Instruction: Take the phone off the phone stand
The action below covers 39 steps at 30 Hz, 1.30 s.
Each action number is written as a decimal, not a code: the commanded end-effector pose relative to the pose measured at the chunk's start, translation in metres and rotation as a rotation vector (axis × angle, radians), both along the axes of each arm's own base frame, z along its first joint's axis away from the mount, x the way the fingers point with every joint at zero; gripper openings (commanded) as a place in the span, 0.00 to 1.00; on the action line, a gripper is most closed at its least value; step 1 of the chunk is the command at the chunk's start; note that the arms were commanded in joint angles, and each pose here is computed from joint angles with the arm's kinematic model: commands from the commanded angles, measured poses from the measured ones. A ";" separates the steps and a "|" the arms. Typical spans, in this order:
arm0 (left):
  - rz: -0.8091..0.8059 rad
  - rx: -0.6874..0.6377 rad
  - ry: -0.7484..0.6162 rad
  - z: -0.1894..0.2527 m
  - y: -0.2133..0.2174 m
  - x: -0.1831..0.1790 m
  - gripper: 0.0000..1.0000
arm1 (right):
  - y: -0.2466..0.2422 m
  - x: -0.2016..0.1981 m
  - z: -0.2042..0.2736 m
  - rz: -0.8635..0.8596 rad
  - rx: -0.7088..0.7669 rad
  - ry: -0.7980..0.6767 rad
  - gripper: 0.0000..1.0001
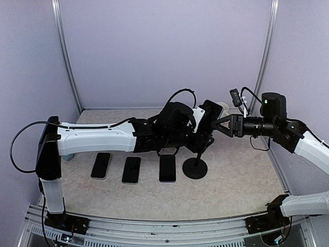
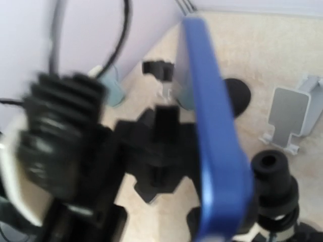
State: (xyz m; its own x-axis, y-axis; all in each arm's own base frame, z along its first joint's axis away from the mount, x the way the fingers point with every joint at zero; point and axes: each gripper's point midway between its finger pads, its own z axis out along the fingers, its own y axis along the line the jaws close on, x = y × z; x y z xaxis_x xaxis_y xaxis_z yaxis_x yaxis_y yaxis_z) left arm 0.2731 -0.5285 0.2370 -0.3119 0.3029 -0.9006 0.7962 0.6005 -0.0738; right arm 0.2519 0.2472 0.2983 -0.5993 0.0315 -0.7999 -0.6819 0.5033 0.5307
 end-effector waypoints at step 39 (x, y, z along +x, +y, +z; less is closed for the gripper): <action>0.131 -0.042 0.002 -0.001 0.032 0.028 0.25 | -0.020 -0.008 -0.015 0.047 0.108 -0.006 0.00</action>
